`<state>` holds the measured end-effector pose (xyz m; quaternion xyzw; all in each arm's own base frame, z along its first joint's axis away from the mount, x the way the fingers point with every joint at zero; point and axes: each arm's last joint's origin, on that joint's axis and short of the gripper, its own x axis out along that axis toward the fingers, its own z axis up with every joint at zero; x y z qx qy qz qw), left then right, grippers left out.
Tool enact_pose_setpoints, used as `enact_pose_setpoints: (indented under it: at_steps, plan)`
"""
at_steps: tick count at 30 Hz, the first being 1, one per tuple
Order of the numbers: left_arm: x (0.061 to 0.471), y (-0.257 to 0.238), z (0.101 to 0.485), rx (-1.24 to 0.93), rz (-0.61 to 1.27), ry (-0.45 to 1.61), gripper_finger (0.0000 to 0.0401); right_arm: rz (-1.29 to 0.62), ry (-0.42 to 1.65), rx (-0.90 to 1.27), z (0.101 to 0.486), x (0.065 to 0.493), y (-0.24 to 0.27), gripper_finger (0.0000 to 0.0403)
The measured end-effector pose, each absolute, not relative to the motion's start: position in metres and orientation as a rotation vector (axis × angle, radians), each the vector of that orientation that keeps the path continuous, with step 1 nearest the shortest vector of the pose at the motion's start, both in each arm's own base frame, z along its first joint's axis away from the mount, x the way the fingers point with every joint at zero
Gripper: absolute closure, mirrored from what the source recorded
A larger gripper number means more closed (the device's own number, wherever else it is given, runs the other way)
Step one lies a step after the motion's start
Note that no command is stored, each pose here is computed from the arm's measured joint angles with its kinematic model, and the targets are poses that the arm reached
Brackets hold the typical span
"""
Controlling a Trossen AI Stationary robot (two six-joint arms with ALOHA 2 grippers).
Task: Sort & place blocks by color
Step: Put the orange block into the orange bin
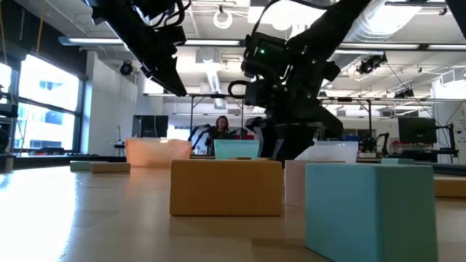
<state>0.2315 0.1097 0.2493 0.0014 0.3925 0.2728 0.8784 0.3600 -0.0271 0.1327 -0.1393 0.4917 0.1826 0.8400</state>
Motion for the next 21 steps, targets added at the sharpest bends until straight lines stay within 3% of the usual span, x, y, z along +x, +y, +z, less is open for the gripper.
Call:
enact_pose_setpoints:
  at_steps: [11, 21]
  plan:
    - [0.235, 0.11, 0.252, 0.024, 0.525, 0.779, 0.0139, 0.303, 0.902, -0.279, 0.189, 0.367, -0.04, 0.0295]
    - [0.249, 0.113, 0.271, 0.123, 0.413, 0.54, 0.0139, 0.169, 0.7, -0.274, 0.262, 0.338, -0.063, 0.0295]
